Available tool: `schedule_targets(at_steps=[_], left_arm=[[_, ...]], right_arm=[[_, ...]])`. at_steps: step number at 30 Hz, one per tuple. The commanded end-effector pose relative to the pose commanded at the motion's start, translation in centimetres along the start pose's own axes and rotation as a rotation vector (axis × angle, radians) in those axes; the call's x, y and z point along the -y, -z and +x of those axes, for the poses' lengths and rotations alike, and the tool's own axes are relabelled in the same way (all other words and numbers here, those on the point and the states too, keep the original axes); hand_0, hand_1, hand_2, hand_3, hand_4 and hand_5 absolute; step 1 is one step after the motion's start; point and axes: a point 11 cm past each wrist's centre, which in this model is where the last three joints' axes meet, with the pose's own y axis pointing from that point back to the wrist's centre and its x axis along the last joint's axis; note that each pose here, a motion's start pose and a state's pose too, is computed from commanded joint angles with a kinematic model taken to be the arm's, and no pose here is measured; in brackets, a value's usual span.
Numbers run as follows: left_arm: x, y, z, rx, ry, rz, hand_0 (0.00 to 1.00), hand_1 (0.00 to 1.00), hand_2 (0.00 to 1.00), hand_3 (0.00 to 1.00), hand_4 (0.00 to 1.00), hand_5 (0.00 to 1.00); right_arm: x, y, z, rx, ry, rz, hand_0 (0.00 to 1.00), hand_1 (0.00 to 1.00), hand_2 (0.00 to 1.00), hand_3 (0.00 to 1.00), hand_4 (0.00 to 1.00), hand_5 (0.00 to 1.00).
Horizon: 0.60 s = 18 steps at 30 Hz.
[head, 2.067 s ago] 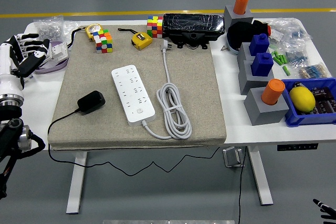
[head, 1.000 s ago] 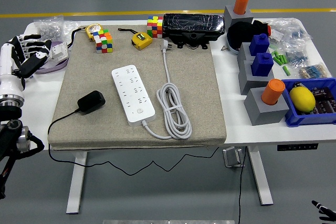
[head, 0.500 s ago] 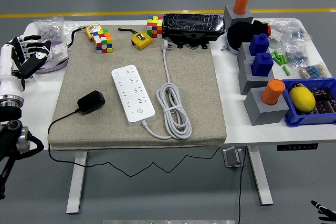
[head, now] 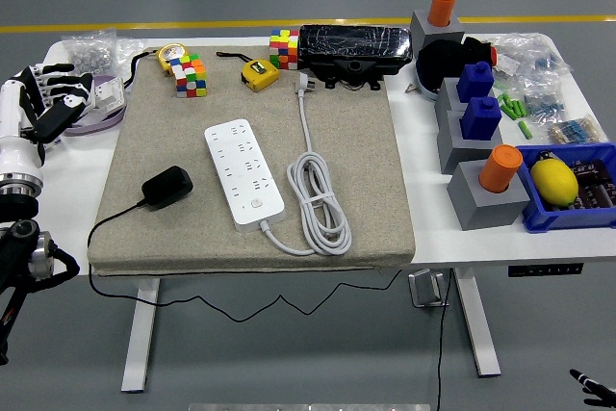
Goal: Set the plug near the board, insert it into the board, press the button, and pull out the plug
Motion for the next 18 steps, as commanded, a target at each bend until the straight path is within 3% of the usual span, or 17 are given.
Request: schedule_targets(at_steps=[18], left_arm=[[-0.04,0.01,0.01,0.009,0.007,0.001,0.500,0.537,0.527,0.549,0.764,0.270]], right_arm=[[-0.02,-0.18,0.09,-0.013,0.003,-0.007,0.646,0.642,0.619,0.545,0.970,0.540]])
